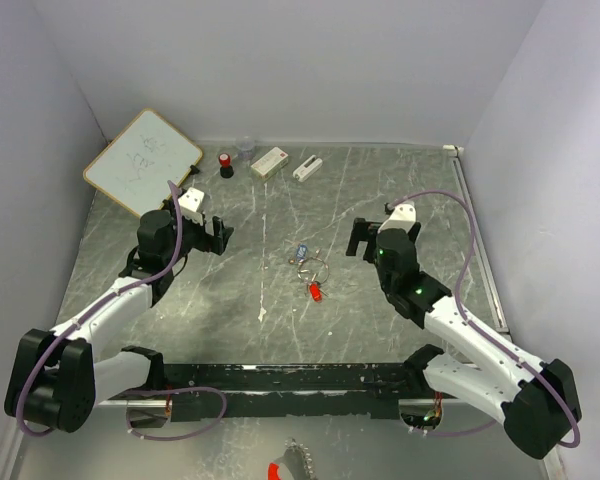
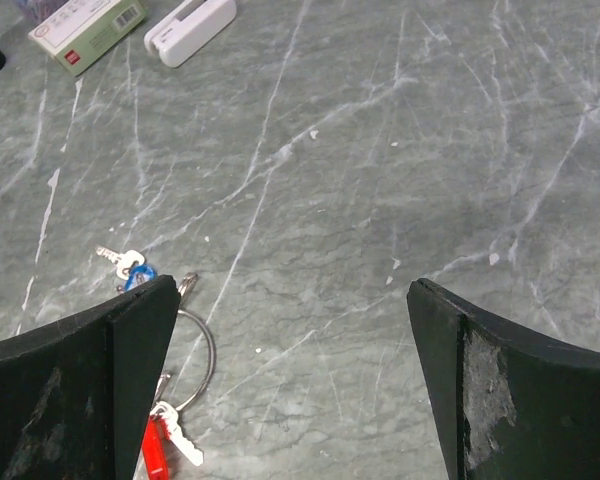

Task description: Remove the keys from the keyring

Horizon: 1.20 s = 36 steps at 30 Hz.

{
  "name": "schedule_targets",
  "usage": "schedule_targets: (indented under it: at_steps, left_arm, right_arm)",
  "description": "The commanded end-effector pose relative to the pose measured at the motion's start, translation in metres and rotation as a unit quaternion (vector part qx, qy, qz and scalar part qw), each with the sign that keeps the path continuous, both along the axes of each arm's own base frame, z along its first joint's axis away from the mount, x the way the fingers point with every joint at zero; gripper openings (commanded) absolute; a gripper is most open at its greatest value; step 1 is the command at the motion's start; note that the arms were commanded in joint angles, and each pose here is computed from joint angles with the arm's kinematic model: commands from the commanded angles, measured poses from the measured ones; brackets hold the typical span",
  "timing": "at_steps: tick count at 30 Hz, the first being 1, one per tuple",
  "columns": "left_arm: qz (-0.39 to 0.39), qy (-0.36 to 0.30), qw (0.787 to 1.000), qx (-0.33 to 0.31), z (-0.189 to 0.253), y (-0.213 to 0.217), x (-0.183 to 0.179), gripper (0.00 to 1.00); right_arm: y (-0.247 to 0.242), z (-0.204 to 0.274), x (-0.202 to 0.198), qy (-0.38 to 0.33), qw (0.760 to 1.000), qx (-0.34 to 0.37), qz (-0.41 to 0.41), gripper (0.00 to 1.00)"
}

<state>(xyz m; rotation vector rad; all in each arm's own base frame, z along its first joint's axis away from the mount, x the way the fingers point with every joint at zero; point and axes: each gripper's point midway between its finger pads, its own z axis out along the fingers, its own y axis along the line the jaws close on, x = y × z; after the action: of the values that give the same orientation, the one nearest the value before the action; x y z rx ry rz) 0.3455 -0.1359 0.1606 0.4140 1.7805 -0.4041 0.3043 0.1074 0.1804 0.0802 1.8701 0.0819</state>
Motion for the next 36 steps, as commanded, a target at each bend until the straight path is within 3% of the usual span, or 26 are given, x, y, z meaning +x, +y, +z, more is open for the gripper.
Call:
schedule_targets:
  at_steps: [1,14,23,29,32,36]
  left_arm:
    - [-0.006,-0.016,1.0,-0.002,0.011,-0.004,0.004,0.97]
    - [-0.074,-0.024,0.997,-0.027,0.018,-0.03,-0.002,0.97]
    - [-0.183,0.04,0.98,-0.066,0.016,-0.07,-0.003,0.96]
    - [-0.243,0.022,0.964,-0.107,0.021,-0.085,-0.023,0.95]
    - [-0.232,0.025,0.966,-0.109,0.023,-0.083,-0.021,0.95]
    - [-0.218,0.014,0.971,-0.102,0.023,-0.08,-0.02,0.94]
  right_arm:
    - [0.008,-0.006,-0.004,0.01,1.0,-0.003,0.021,1.0]
    - [0.028,-0.005,-0.005,0.008,0.998,0.003,0.07,1.0]
    - [0.042,-0.004,-0.004,0.013,0.994,0.002,0.104,0.98]
    - [0.055,-0.032,-0.013,0.056,0.989,0.002,0.137,0.68]
    - [0.068,-0.049,-0.021,0.082,0.981,0.0,0.176,0.42]
    - [0.074,-0.076,-0.03,0.118,0.975,0.008,0.187,0.37]
